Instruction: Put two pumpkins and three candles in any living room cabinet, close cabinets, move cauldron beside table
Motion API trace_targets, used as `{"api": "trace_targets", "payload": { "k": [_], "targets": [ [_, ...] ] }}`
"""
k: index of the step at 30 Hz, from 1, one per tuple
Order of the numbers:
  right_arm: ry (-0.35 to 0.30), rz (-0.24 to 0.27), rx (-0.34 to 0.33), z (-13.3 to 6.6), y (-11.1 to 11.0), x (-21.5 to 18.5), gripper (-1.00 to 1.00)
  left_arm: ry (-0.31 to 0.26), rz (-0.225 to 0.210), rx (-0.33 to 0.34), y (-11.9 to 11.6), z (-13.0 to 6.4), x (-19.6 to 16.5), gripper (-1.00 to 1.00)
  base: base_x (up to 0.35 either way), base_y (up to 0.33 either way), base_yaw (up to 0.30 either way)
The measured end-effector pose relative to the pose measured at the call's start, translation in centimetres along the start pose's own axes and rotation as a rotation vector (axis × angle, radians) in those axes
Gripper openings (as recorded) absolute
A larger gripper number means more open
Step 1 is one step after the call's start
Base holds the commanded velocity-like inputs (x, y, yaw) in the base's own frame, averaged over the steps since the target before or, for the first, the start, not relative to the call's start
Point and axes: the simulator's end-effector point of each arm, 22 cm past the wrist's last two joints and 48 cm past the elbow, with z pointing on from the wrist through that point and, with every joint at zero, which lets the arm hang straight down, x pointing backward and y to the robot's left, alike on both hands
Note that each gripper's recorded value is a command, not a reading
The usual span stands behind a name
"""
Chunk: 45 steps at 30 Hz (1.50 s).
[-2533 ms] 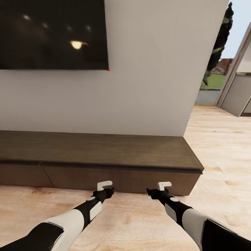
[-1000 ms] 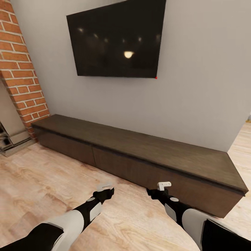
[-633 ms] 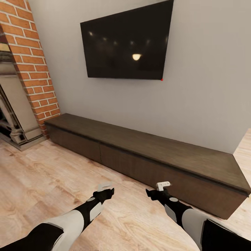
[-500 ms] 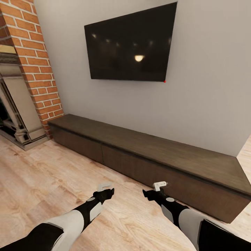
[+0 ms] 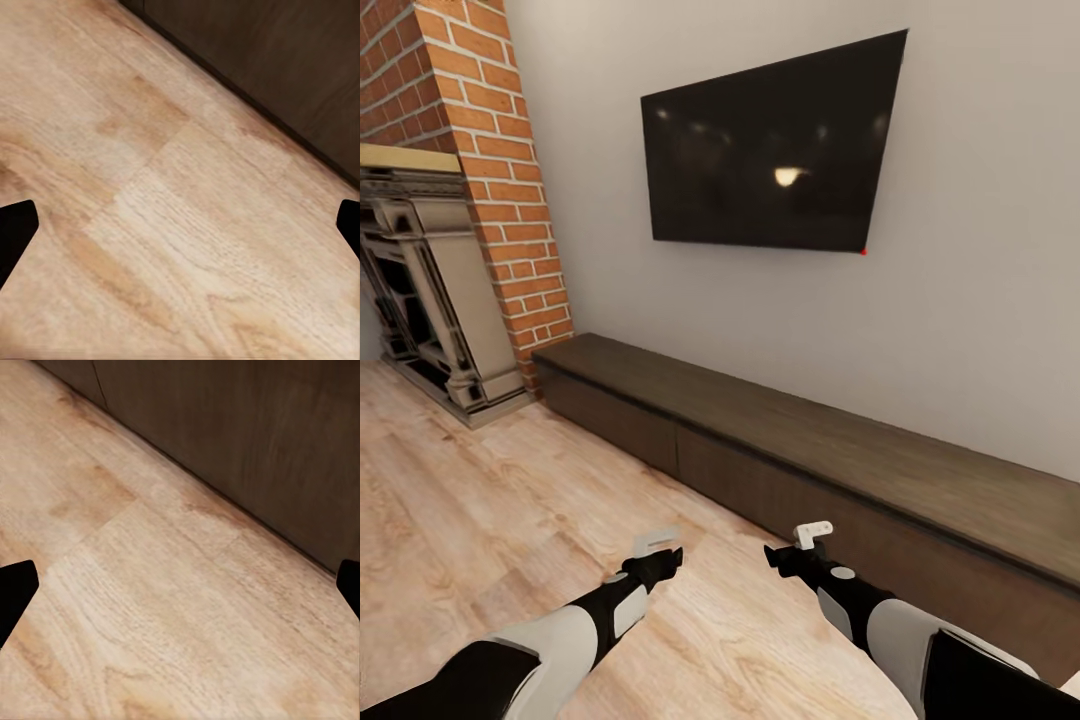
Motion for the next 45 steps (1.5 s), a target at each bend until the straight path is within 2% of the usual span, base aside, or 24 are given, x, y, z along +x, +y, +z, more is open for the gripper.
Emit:
{"api": "trace_targets", "payload": {
  "k": [9,14,17,18,21,24,26,33,40,45],
  "targets": [
    [-0.006,-0.004,0.002,-1.0,0.0,-2.2,1.0,0.009,0.001,-0.008,-0.1,-1.2,-1.4,1.0,0.0,0.0,0.085],
    [-0.013,-0.006,0.005,-1.6,-0.1,-3.7,1.0,0.009,-0.014,-0.03,1.2,-1.9,-2.5,1.0,0.0,0.0,0.095],
    [-0.016,-0.008,0.005,-2.0,-0.1,-4.4,1.0,0.018,-0.037,-0.053,2.4,-2.4,-2.7,1.0,0.0,0.0,0.095],
    [-0.003,-0.007,0.004,-2.3,0.0,-3.7,1.0,0.035,-0.075,-0.086,4.5,-2.8,-1.6,1.0,0.0,0.0,0.095],
    [0.013,-0.004,0.003,-2.9,0.2,-3.0,1.0,0.05,-0.115,-0.128,7.1,-3.6,-0.7,1.0,0.0,0.0,0.096],
    [0.016,-0.004,0.004,-3.3,0.1,-3.2,1.0,0.058,-0.135,-0.15,8.4,-4.3,-0.5,1.0,0.0,0.0,0.096],
    [0.041,-0.002,0.012,-3.9,-0.2,-1.7,1.0,0.08,-0.156,-0.175,9.8,-5.1,1.1,1.0,0.0,0.0,0.096],
    [0.065,-0.001,0.029,-5.2,-1.1,-0.7,1.0,0.101,-0.162,-0.185,10.3,-6.4,2.1,1.0,0.0,0.0,0.104],
    [0.06,-0.005,0.032,-5.5,-1.3,-0.9,1.0,0.098,-0.162,-0.184,10.1,-6.6,2.1,1.0,0.0,0.0,0.131],
    [0.056,-0.033,0.027,-5.6,-1.1,-1.3,1.0,0.091,-0.161,-0.182,10.0,-6.7,1.8,1.0,0.0,0.0,0.14]
  ]
}}
